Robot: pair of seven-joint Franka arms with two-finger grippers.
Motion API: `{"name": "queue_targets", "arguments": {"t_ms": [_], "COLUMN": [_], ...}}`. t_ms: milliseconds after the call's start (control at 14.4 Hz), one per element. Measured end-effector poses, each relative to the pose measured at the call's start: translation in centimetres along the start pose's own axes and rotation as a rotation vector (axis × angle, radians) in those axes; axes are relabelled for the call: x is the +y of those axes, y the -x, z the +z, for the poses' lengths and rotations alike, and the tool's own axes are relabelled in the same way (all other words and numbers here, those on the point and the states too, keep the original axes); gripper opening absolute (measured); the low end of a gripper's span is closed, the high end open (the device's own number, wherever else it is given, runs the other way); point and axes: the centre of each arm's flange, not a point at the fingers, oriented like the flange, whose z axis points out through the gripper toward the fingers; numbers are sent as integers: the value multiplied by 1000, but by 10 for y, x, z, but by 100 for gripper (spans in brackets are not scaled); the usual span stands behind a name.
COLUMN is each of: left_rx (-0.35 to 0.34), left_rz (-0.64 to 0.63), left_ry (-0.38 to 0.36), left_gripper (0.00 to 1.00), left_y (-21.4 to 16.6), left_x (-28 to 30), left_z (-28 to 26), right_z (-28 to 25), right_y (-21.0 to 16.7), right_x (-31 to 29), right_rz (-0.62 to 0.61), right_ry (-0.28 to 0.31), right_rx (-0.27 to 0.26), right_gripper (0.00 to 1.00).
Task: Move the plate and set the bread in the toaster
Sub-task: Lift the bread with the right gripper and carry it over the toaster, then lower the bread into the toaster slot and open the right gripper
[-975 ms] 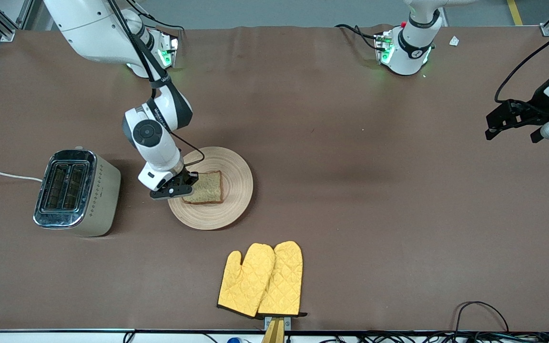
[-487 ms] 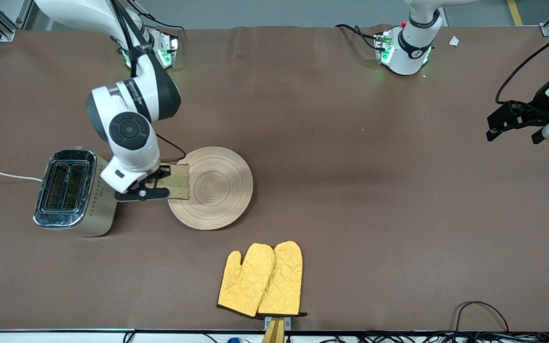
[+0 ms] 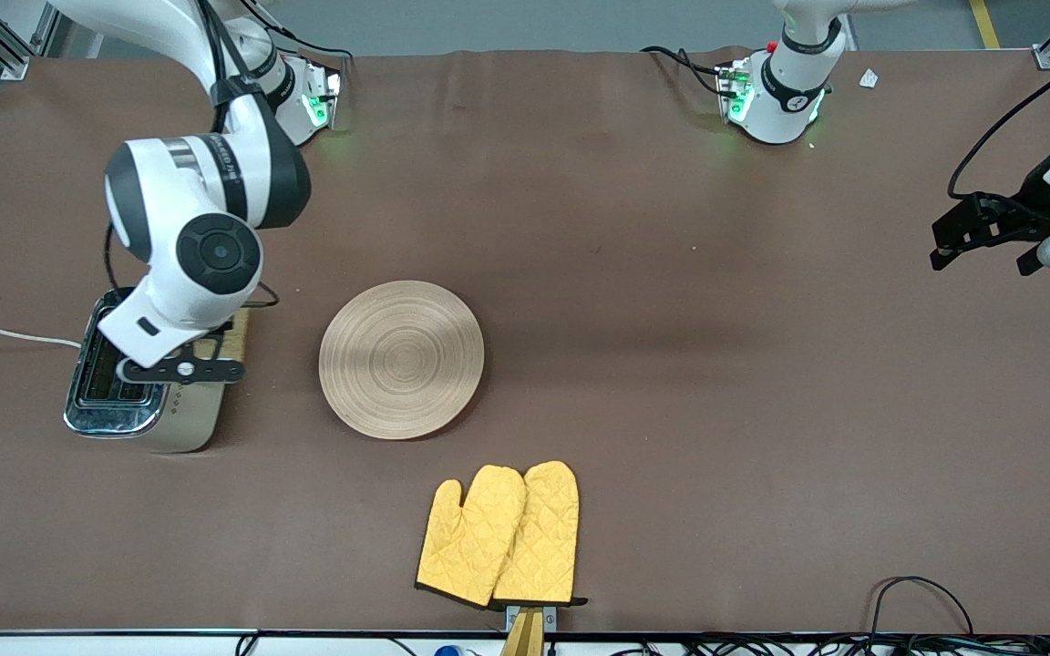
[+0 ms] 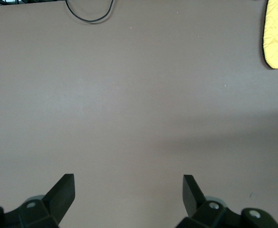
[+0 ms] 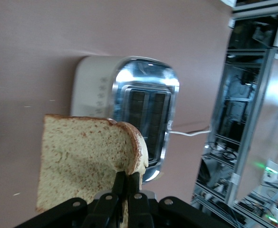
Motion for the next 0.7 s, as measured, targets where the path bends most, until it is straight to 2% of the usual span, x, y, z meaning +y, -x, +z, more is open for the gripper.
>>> {"name": "queue_targets", "arguments": {"t_ms": [348, 557, 696], "left_rx": [0, 0, 0], "left_rz": [0, 0, 0], "left_ry": [0, 0, 0], "left_gripper": [100, 100, 100], "left_y": [0, 0, 0], "left_x": [0, 0, 0], "left_z": [0, 0, 0], "right_z": [45, 63, 75], "right_y": [-15, -23, -30], "right_x": [50, 50, 38], "right_rz": [22, 6, -17], "right_ry": [168, 221, 236], "right_rx": [-39, -50, -57], "right_gripper": [6, 6, 6]}}
